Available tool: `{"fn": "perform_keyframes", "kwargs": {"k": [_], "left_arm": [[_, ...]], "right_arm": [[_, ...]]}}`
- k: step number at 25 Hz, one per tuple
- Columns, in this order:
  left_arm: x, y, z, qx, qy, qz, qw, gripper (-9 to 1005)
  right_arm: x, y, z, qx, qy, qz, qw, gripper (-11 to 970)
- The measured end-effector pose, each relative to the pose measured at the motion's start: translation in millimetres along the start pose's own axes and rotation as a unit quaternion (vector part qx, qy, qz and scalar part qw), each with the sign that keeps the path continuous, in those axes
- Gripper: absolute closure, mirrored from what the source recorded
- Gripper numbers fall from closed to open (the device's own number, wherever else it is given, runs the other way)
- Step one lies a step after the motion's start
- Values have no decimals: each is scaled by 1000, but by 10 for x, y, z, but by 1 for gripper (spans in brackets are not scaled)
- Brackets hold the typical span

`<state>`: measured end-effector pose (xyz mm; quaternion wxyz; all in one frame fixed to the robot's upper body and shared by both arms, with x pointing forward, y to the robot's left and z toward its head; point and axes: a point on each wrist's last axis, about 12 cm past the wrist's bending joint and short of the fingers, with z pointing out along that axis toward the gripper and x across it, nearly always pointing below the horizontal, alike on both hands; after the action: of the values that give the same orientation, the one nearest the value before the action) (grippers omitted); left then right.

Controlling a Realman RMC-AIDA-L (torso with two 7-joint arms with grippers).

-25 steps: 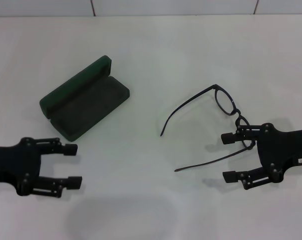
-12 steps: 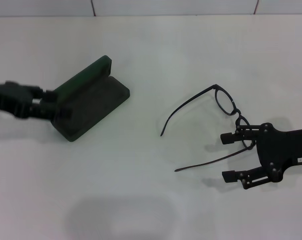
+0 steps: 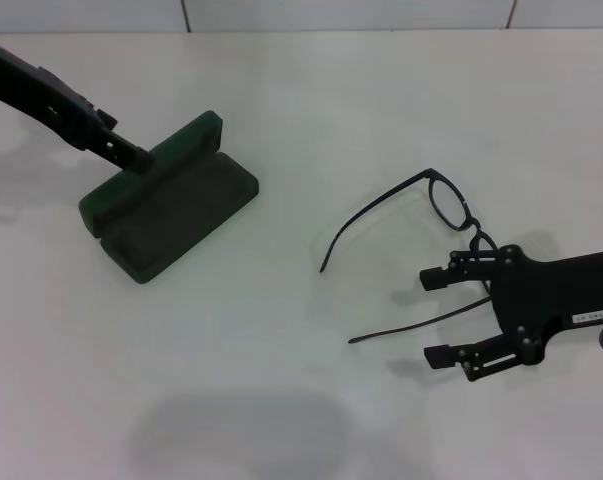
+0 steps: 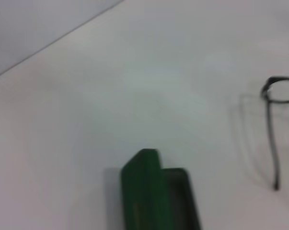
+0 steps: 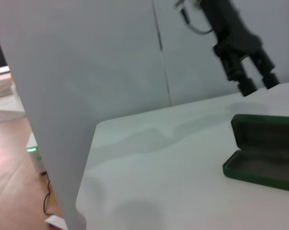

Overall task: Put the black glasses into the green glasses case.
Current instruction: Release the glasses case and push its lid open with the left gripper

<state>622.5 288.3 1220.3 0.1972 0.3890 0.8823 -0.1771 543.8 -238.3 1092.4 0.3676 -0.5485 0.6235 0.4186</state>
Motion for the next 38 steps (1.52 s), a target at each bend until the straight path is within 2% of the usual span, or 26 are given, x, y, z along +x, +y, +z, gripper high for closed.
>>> {"fn": "perform_keyframes", "kwargs": {"k": [5, 8, 13, 22, 34, 38], "left_arm": [[-232, -75, 179, -43, 53, 32, 997, 148], [-276, -120, 314, -45, 69, 41, 996, 148], [-258, -107, 462, -55, 87, 35, 994, 148], [-216, -92, 565, -69, 101, 30, 992, 149], [-238, -155, 669, -80, 124, 64, 987, 154], [-242, -165, 677, -80, 125, 68, 987, 336]], "right_arm": [[14, 21, 31, -3, 11, 3, 1000, 74], [27, 27, 28, -1, 11, 5, 1000, 75], [43, 36, 22, 0, 11, 7, 1000, 75], [49, 38, 19, 2, 11, 8, 1000, 75], [82, 31, 10, 10, 15, 13, 1000, 75], [94, 35, 13, 9, 18, 14, 1000, 76]]}}
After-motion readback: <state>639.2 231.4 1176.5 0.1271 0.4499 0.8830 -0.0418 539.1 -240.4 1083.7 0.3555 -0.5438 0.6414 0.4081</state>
